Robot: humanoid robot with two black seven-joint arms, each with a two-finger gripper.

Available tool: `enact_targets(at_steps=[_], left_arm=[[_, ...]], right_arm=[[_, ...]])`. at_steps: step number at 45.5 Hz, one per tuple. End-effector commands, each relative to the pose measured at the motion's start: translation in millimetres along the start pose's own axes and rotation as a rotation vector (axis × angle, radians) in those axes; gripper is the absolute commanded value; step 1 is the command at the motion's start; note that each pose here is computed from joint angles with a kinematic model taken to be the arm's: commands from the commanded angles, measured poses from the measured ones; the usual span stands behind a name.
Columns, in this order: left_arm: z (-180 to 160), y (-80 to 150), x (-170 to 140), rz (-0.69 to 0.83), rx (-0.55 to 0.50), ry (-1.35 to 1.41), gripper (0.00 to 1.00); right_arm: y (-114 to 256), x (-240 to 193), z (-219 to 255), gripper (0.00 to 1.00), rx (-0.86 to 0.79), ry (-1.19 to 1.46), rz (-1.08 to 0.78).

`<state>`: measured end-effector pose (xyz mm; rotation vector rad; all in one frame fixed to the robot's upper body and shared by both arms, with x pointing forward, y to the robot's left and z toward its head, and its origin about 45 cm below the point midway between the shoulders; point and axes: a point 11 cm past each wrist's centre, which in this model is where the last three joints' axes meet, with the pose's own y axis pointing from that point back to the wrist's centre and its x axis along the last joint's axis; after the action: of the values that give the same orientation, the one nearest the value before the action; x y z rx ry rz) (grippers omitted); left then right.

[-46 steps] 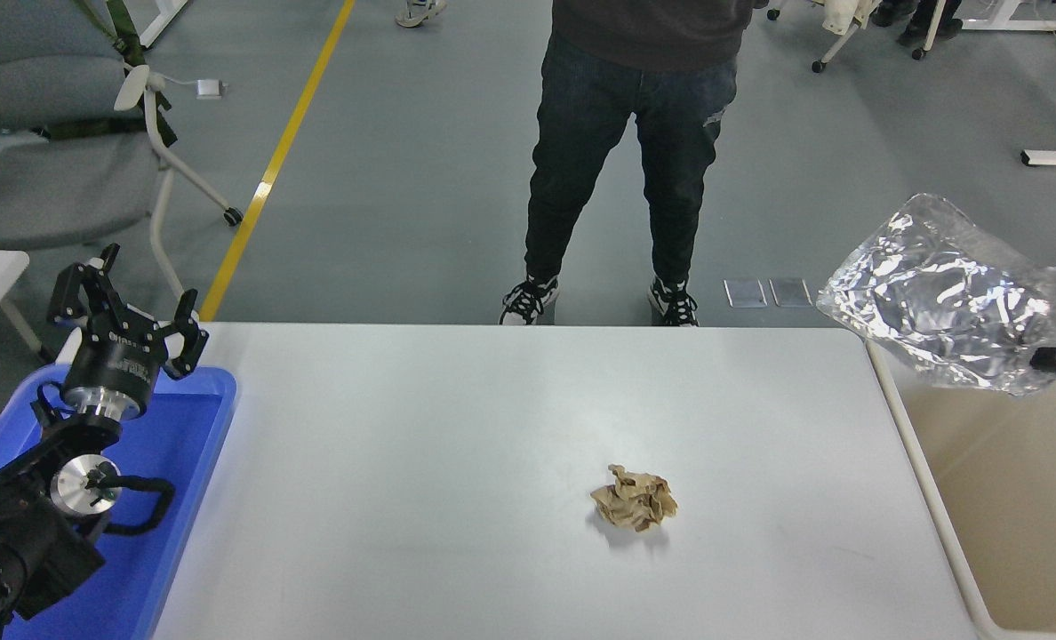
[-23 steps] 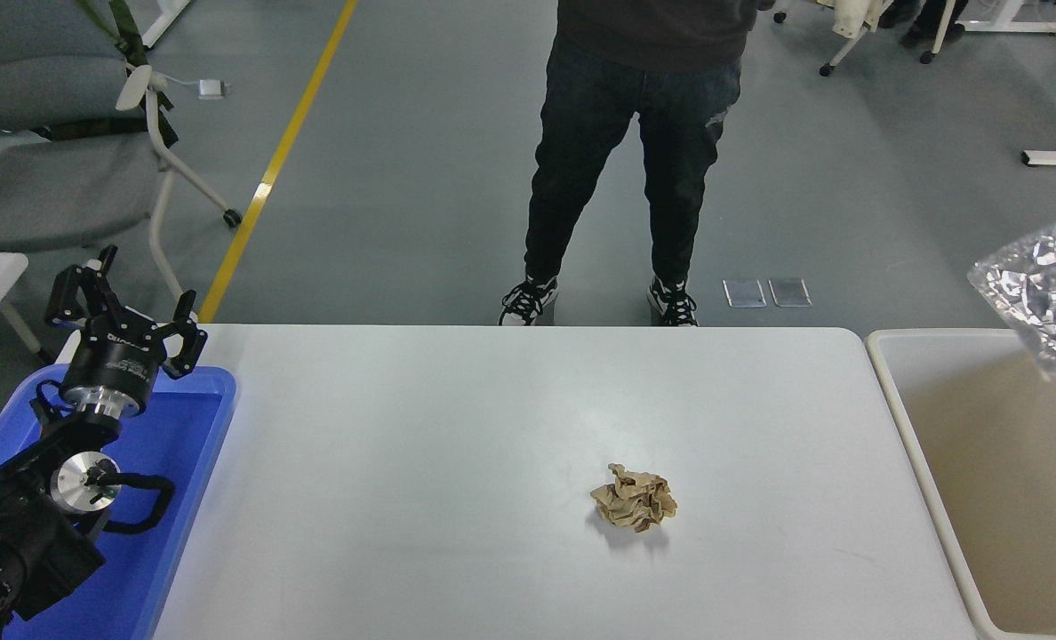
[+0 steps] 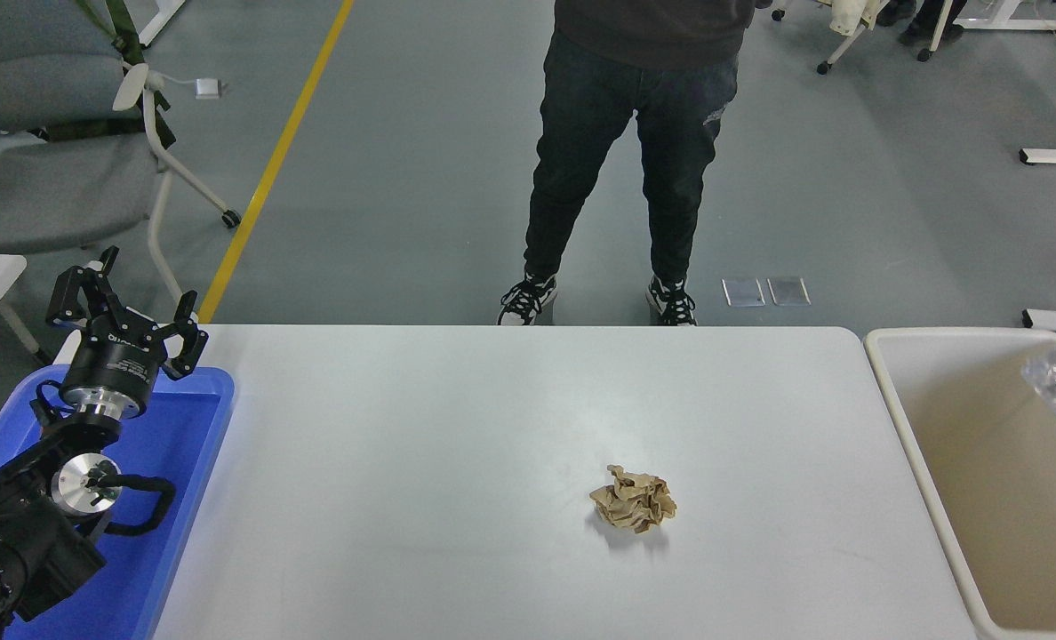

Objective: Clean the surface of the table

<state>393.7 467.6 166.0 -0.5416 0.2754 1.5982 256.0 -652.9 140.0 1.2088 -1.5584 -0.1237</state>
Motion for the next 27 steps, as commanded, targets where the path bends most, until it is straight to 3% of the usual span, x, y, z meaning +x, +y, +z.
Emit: enact_targets(at_steps=[1, 27], left_arm=[[0.0, 0.1, 0.3, 0.001, 0.000, -0.001, 1.00], [-0.1, 0.0, -0.1, 0.000, 0.000, 0.000, 1.00]], right_arm=[[-13.7, -37.4, -7.6, 0.00, -0.013, 0.103, 0.109], [-19.7, -64.4, -17.1, 0.00, -0.036, 0.009, 0.200]])
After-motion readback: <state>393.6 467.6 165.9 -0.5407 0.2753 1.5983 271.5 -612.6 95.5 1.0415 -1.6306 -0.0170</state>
